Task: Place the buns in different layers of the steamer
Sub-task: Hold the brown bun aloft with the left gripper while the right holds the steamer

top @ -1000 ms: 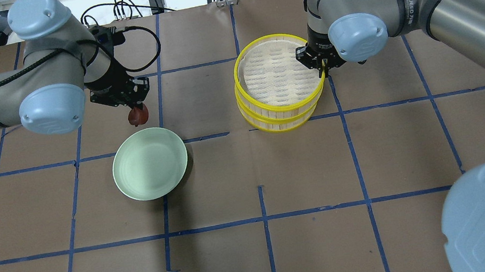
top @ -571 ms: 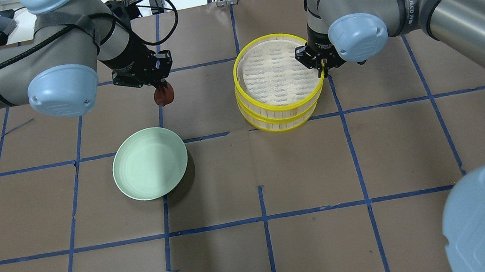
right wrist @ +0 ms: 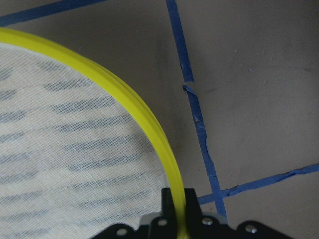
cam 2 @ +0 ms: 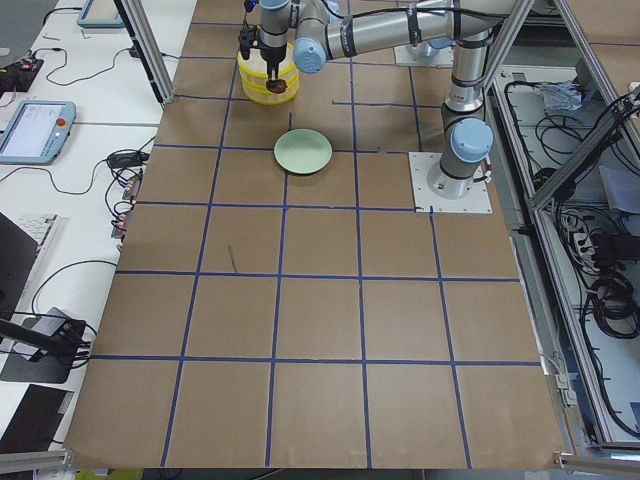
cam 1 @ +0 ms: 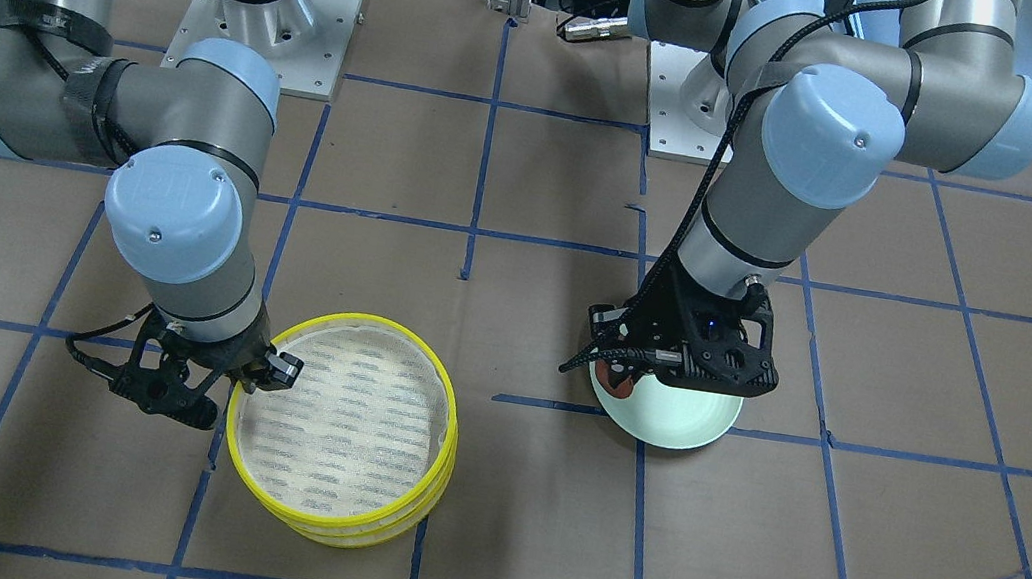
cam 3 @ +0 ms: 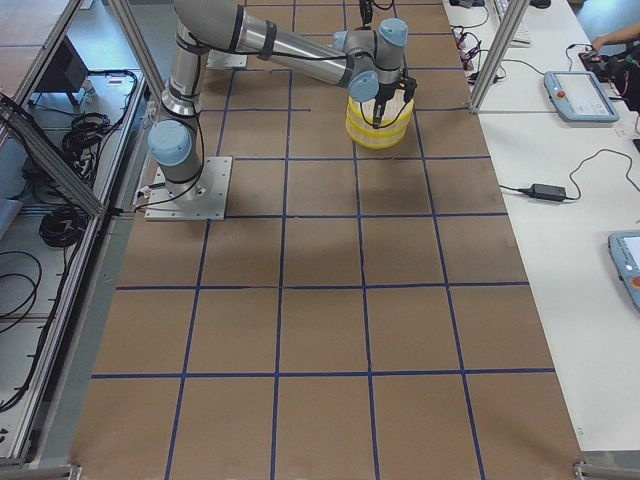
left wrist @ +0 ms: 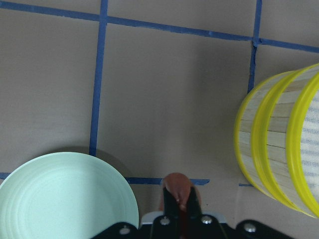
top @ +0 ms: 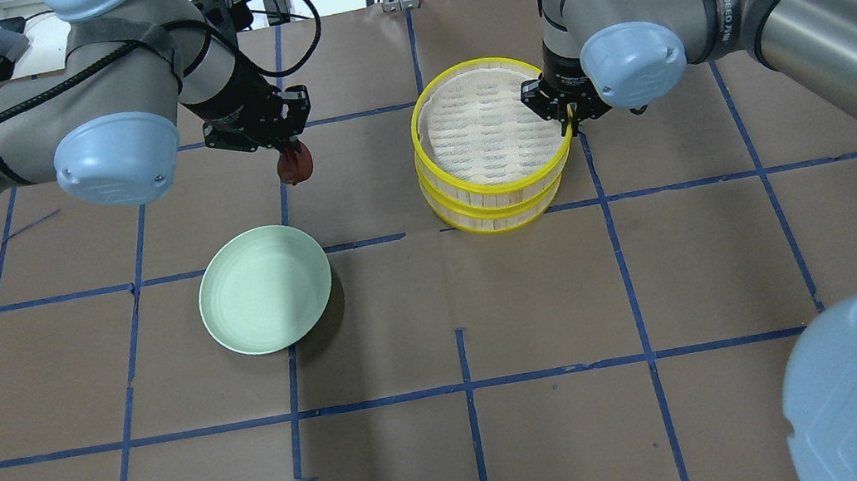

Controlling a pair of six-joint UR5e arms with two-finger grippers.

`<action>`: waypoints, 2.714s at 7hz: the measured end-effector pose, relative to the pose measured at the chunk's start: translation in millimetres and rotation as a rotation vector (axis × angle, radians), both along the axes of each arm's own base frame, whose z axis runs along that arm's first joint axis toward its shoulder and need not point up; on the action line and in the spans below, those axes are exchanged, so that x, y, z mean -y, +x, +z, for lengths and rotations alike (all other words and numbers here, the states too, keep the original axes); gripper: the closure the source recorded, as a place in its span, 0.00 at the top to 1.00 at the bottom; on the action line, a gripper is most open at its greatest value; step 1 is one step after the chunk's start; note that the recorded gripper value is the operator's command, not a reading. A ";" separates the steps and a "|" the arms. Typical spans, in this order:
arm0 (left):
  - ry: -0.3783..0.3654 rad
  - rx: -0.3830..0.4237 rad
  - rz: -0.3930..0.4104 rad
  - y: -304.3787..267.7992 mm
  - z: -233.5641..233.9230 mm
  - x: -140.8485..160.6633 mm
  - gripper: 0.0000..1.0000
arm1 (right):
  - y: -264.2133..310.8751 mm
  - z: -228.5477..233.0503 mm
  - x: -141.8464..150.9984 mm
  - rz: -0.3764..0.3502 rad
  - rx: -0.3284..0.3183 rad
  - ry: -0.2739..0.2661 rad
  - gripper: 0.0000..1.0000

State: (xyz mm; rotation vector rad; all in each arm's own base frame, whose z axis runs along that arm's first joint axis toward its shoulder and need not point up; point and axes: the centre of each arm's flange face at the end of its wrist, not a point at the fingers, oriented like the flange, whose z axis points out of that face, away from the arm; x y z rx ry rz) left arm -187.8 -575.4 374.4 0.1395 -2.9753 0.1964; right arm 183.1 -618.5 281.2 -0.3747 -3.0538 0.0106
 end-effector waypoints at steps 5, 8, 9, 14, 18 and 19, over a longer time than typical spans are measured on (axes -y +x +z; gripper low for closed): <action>-0.008 0.031 -0.039 3.8 1.7 -1.9 0.04 | 4.3 1.0 -0.8 -0.009 0.036 0.001 0.11; -0.004 0.050 -0.040 5.2 5.4 -9.6 0.04 | 6.1 -1.5 -0.4 -0.001 0.057 0.007 0.11; 0.004 0.047 -0.044 2.4 7.7 -14.2 0.04 | 5.4 -0.2 0.5 0.001 0.053 0.003 0.11; -0.006 0.005 -0.085 -21.7 16.3 -20.8 0.04 | 0.8 -0.6 0.6 0.010 0.023 0.004 0.12; -0.031 0.015 -0.115 -22.7 25.2 -22.4 0.04 | -1.0 -3.4 -0.7 0.012 0.014 0.013 0.99; -0.036 0.015 -0.128 -22.7 26.3 -21.9 0.05 | -1.2 -1.7 -0.3 0.014 0.012 0.008 1.00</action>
